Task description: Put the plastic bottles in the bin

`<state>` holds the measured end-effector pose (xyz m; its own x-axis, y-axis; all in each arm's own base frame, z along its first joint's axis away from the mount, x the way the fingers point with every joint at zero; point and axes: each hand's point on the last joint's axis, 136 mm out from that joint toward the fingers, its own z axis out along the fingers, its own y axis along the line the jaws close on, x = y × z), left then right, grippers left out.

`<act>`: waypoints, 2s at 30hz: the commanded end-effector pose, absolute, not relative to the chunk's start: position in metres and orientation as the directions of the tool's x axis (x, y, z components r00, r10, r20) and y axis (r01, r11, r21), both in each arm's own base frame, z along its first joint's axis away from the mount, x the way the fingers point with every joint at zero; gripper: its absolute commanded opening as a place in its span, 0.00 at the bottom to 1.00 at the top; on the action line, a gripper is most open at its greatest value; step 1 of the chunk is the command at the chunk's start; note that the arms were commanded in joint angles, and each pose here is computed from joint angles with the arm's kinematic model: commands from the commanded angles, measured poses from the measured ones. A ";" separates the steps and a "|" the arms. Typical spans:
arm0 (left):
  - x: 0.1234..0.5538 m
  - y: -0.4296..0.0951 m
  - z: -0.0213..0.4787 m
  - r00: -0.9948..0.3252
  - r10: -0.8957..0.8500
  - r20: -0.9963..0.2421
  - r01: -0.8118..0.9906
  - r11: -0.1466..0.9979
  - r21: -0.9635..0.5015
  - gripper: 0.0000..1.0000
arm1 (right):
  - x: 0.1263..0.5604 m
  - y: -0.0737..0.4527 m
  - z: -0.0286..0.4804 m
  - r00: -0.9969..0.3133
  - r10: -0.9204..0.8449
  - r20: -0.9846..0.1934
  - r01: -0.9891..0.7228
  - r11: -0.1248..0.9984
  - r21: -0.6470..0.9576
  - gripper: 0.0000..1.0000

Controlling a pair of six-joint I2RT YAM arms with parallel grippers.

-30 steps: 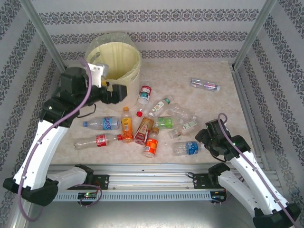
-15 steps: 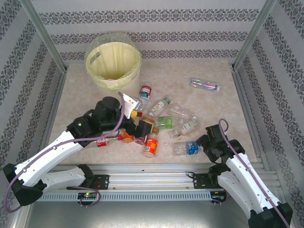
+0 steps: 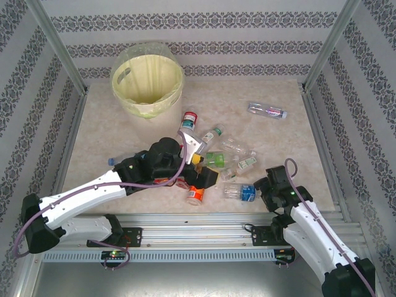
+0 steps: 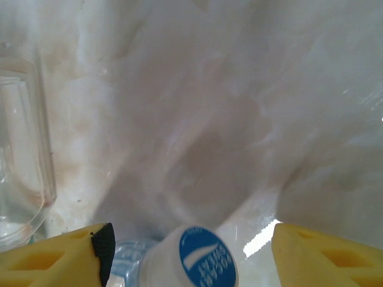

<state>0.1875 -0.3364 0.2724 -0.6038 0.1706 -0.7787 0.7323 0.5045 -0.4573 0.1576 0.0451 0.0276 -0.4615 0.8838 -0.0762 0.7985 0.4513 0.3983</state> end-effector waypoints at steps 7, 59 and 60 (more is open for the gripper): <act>0.181 -0.355 0.271 -0.613 0.145 -0.777 0.733 0.471 -0.491 1.00 | 0.169 0.049 0.024 -0.370 0.928 -0.031 0.819 0.342 0.461 0.75; 0.144 -0.482 0.082 -0.853 0.318 -0.414 0.522 0.512 -0.682 0.94 | 0.184 0.057 0.076 -0.848 0.516 -0.124 0.445 0.819 0.362 0.83; 0.148 -0.481 0.080 -0.854 0.310 -0.417 0.520 0.515 -0.682 0.93 | 0.184 0.057 0.076 -0.847 0.516 -0.124 0.446 0.819 0.361 0.83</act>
